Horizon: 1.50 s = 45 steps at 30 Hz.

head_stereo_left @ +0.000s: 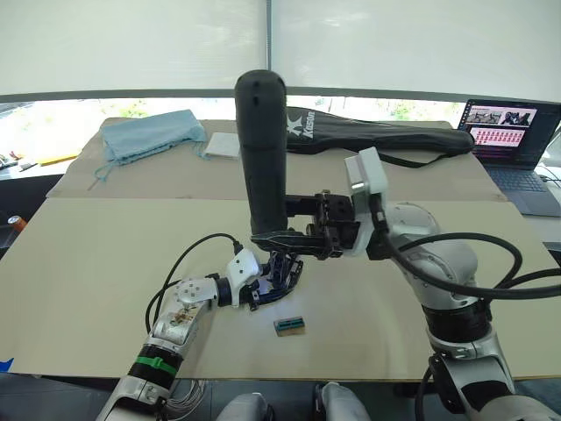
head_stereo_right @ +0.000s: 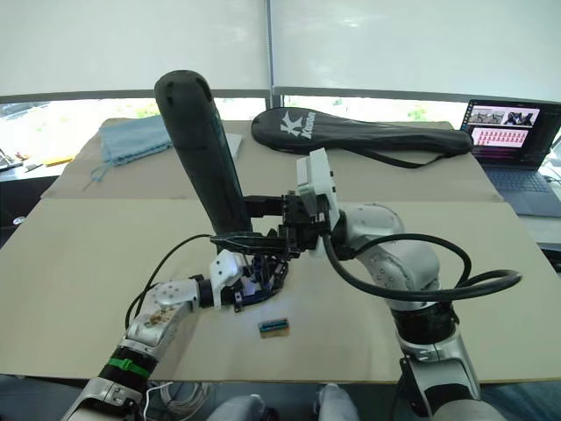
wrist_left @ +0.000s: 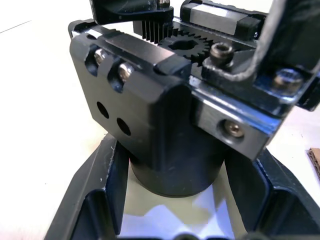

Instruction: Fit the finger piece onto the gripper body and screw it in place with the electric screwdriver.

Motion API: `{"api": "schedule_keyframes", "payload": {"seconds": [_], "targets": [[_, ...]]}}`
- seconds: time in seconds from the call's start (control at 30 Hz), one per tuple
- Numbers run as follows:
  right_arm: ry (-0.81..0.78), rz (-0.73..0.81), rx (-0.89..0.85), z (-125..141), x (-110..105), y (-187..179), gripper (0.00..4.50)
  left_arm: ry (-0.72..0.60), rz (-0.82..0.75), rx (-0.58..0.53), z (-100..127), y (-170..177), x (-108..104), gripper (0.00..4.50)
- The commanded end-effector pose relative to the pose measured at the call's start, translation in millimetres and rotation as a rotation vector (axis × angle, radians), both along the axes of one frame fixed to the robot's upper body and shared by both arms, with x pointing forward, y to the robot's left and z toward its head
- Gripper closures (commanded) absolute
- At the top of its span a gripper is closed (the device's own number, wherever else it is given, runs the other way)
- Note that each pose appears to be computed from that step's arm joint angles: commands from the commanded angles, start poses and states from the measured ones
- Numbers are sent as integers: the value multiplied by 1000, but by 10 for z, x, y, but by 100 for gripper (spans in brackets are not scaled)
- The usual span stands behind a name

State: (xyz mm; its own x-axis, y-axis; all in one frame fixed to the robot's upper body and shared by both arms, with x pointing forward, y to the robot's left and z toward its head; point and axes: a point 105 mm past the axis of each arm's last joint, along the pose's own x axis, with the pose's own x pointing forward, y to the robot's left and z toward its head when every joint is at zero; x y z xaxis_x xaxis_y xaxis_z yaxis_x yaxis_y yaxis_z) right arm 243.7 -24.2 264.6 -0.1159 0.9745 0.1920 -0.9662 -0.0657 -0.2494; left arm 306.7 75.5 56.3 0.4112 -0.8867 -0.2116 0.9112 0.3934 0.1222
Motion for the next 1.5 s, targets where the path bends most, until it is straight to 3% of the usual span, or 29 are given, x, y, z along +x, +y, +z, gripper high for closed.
{"api": "schedule_keyframes", "payload": {"seconds": [0.03, 0.2, 0.4, 0.47, 0.53, 0.6, 0.67, 0.73, 0.8, 1.07, 1.43, 1.5], "targets": [[-67, 88, 77, 303, -228, -54, 258, 106, 53, 64, -316, 121, -49, 1], [-59, 115, 87, 510, -365, -197, 258, 83, 60, 66, -249, 337, -115, 1], [31, -14, -1, 667, -307, -621, 258, 41, 115, -16, -2, 764, -198, 1], [149, -228, -198, 522, -86, -1039, 258, 26, 57, -63, 214, 1018, -367, 1], [393, -537, -369, 313, 180, -1578, 258, 43, -2, -78, 394, 1212, -533, 1], [532, -710, -441, 182, 289, -1873, 258, 51, -19, -67, 458, 1285, -587, 1], [619, -820, -530, 13, 338, -2150, 258, 40, -13, -50, 557, 1374, -597, 1], [632, -1008, -772, -308, 375, -2533, 258, 30, -13, -49, 704, 1439, -610, 1], [648, -1101, -934, -516, 379, -2749, 258, 16, -13, -57, 789, 1439, -598, 1], [720, -1132, -1104, -986, 559, -3018, 258, -13, -15, -124, 914, 1284, -608, 1], [730, -1104, -1125, -1198, 745, -3041, 258, -9, -5, -140, 965, 1190, -555, 1], [735, -1095, -1116, -1185, 750, -3033, 154, -10, 9, -134, 968, 1201, -532, 0]]}}
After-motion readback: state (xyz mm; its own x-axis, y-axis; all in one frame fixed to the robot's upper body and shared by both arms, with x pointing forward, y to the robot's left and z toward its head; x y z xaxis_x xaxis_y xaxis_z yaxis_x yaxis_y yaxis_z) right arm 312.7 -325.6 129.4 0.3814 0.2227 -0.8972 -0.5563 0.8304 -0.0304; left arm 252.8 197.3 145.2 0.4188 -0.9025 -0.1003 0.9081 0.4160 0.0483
